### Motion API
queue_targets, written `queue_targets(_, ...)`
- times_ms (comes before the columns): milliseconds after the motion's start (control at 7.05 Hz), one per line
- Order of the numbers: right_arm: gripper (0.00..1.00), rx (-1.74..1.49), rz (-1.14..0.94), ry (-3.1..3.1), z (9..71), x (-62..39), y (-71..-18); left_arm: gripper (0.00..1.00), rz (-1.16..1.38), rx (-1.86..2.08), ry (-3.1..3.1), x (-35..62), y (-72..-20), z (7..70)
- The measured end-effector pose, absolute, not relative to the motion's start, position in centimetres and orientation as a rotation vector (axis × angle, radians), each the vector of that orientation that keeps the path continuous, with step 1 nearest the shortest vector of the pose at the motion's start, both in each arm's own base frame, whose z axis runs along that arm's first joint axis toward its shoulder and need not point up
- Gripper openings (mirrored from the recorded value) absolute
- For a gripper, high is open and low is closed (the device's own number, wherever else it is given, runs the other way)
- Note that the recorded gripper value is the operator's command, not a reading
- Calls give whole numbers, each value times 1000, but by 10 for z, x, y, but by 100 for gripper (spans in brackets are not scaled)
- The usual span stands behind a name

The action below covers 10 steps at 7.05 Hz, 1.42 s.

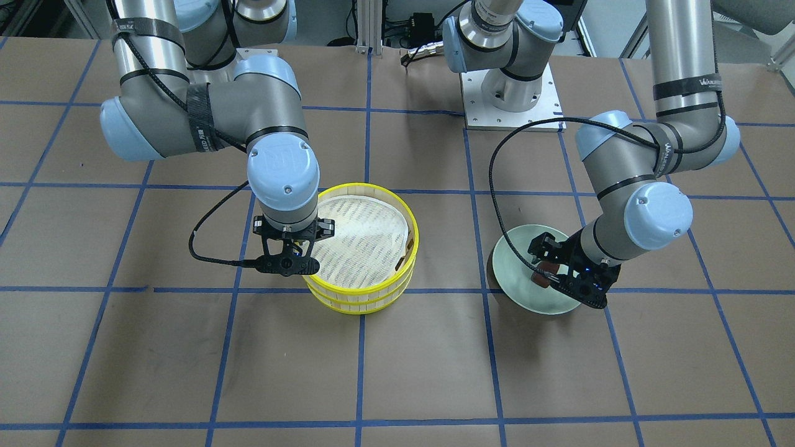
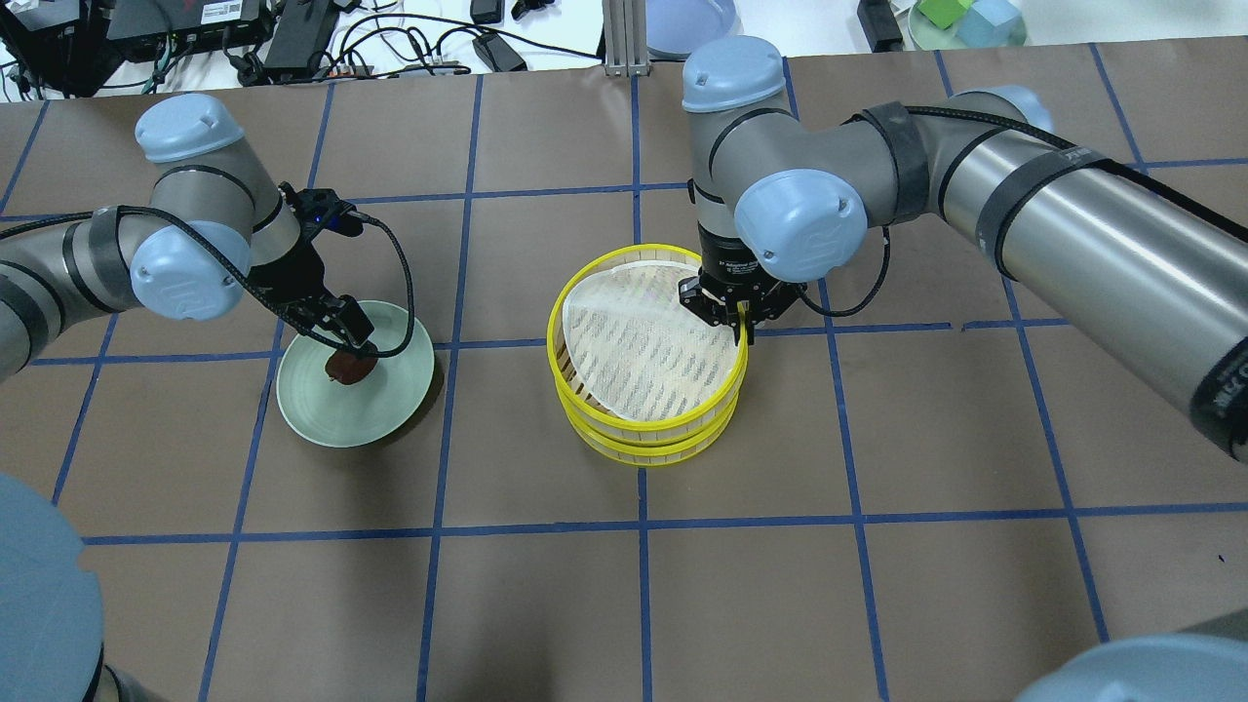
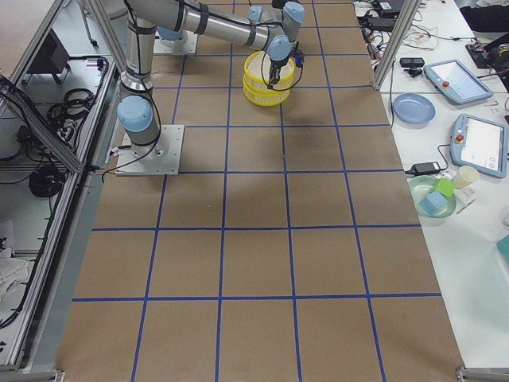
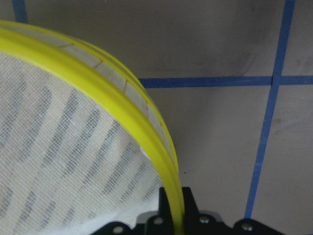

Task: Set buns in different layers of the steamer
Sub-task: 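Grasp the brown bun on the green plate with the left gripper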

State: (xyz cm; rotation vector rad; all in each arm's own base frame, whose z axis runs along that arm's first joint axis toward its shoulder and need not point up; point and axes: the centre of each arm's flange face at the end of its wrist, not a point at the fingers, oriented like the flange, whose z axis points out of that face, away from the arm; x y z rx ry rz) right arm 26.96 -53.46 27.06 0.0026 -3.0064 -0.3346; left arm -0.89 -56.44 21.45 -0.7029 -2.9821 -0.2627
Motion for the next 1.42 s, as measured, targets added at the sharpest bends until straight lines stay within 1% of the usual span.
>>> queue_targets(142, 0, 3, -345, -3002, 266, 269, -532, 91, -271, -695, -2955, -12, -565, 202)
queue_targets(284, 0, 3, -353, -3001, 263, 268, -530, 66, -279, -689, -2938, -13, -565, 194)
queue_targets(425, 0, 1, -355, -3004, 263, 269, -529, 50, -288, -688, -2929, -14, -564, 189)
queue_targets(567, 0, 0, -354, -3007, 264, 270, -529, 17, -294, -690, -2928, -15, -563, 187)
queue_targets(709, 54, -1, -355, -3008, 263, 270, -529, 0, -294, -694, -2931, -15, -562, 189)
queue_targets(851, 100, 1, -357, -3005, 263, 270, -528, 0, -293, -699, -2932, -16, -562, 191)
queue_targets(1134, 100, 9, -349, -2997, 265, 269, -529, 0, -292, -709, -2933, -18, -561, 193)
queue_targets(1276, 100, 9, -308, -3007, 280, 268, -530, 0, -281, -715, -2937, -21, -562, 197)
queue_targets(1418, 100, 19, -231, -3029, 311, 263, -530, 0, -262, -720, -2944, -23, -564, 205)
